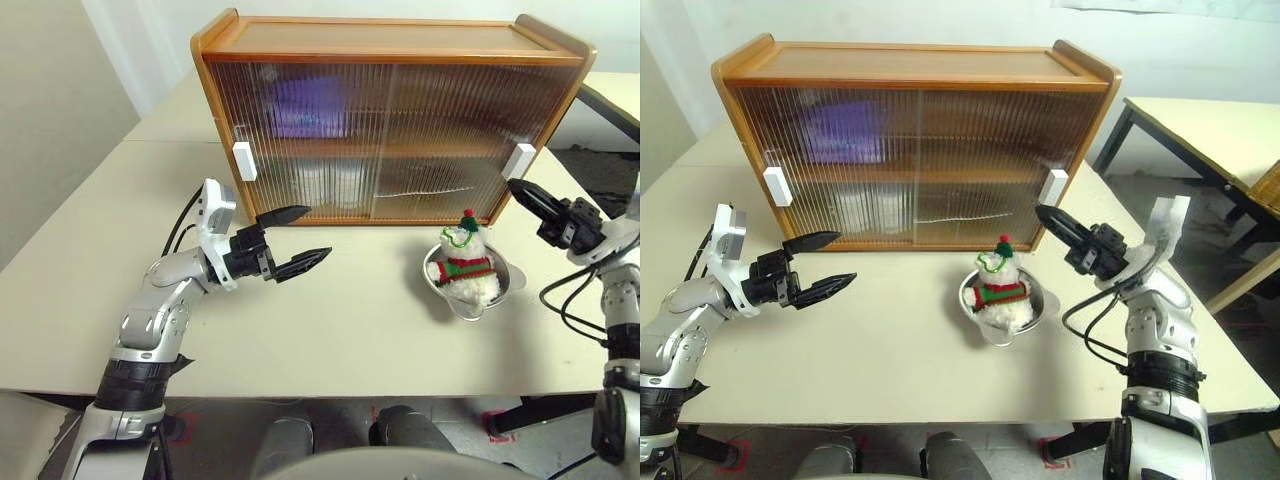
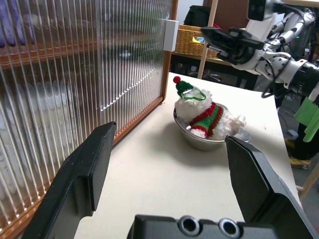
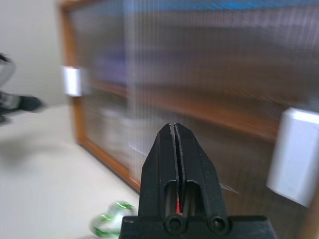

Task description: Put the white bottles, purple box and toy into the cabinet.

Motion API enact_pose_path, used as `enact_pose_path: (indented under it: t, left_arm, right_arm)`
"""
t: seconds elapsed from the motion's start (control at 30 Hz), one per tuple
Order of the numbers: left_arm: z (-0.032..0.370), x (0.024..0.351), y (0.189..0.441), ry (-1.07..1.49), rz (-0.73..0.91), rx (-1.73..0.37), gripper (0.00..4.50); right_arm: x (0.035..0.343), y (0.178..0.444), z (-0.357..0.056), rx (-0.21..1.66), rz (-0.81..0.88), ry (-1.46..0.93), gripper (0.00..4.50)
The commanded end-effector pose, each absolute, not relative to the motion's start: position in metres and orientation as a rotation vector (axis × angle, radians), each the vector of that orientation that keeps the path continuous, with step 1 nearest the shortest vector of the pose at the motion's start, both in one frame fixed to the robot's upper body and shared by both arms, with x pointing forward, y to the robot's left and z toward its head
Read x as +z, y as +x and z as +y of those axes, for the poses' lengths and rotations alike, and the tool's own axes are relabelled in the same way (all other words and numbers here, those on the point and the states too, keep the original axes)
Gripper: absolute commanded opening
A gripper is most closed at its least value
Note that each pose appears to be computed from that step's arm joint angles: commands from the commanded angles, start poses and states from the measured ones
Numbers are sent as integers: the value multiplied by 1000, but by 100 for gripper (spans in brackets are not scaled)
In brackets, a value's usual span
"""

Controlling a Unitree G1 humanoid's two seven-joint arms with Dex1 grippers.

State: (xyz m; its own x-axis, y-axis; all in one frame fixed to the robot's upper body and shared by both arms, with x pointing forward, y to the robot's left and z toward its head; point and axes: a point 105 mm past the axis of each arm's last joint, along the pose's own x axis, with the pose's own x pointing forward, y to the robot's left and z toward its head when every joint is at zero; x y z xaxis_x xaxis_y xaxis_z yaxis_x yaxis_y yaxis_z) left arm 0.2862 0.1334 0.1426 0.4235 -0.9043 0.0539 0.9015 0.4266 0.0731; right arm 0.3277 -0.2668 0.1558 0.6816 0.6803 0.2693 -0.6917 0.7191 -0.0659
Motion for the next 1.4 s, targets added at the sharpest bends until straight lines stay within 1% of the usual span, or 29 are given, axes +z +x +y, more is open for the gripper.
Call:
enact_pose_path:
  t: [0.03, 0.2, 0.33, 0.5, 0.67, 0.97, 1.4]
  left_arm:
    - [128, 144, 279, 34, -97, -1171, 450]
    - [128, 145, 275, 36, -104, -1187, 450]
    - [126, 153, 275, 4, -158, -1183, 450]
    - [128, 165, 273, -111, -247, -1157, 450]
    - [129, 169, 267, -169, -275, -1173, 450]
    - [129, 171, 265, -160, -279, -1173, 450]
    - [131, 169, 270, -161, -251, -1154, 450]
  right_arm:
    - [162, 338, -287, 636, -289, -5, 4]
    - [166, 353, -302, 501, -276, -65, 4]
    - [176, 362, -318, 372, -297, -90, 4]
    - [175, 367, -311, 399, -284, -92, 4]
    - [171, 373, -305, 396, -246, -112, 4]
    - [167, 376, -299, 407, -226, -100, 4]
    - [161, 380, -280, 476, -225, -60, 4]
